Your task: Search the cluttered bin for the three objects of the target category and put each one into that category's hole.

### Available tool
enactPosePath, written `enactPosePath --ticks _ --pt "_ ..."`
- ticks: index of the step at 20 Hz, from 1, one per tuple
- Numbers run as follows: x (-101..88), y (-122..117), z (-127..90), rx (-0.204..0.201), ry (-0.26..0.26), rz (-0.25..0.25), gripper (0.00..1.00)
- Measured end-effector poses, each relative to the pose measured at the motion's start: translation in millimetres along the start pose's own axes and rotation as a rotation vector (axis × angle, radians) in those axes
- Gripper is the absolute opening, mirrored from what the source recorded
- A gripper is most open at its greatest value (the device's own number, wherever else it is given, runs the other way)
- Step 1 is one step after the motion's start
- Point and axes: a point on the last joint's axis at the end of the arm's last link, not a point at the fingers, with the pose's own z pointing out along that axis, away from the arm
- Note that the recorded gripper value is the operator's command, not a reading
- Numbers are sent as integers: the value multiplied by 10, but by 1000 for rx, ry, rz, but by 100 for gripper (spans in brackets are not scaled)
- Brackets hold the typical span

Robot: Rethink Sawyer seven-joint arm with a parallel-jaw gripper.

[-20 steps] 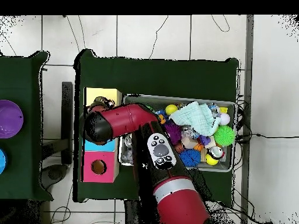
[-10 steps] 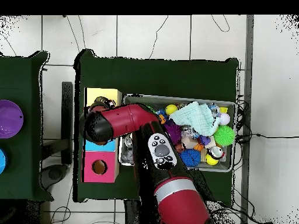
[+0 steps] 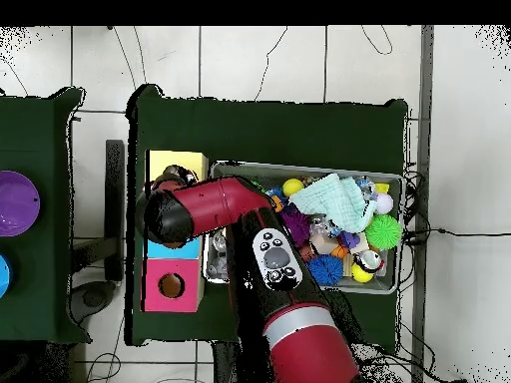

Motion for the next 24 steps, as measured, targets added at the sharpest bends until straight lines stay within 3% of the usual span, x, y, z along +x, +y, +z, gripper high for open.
enactPosePath --ticks 20,21,24 --pt "-143 -91 -246 25 -36 -5 0" --pt "-147 -91 -251 25 -37 -5 100" --pt "-153 -92 -259 26 -39 -5 100"
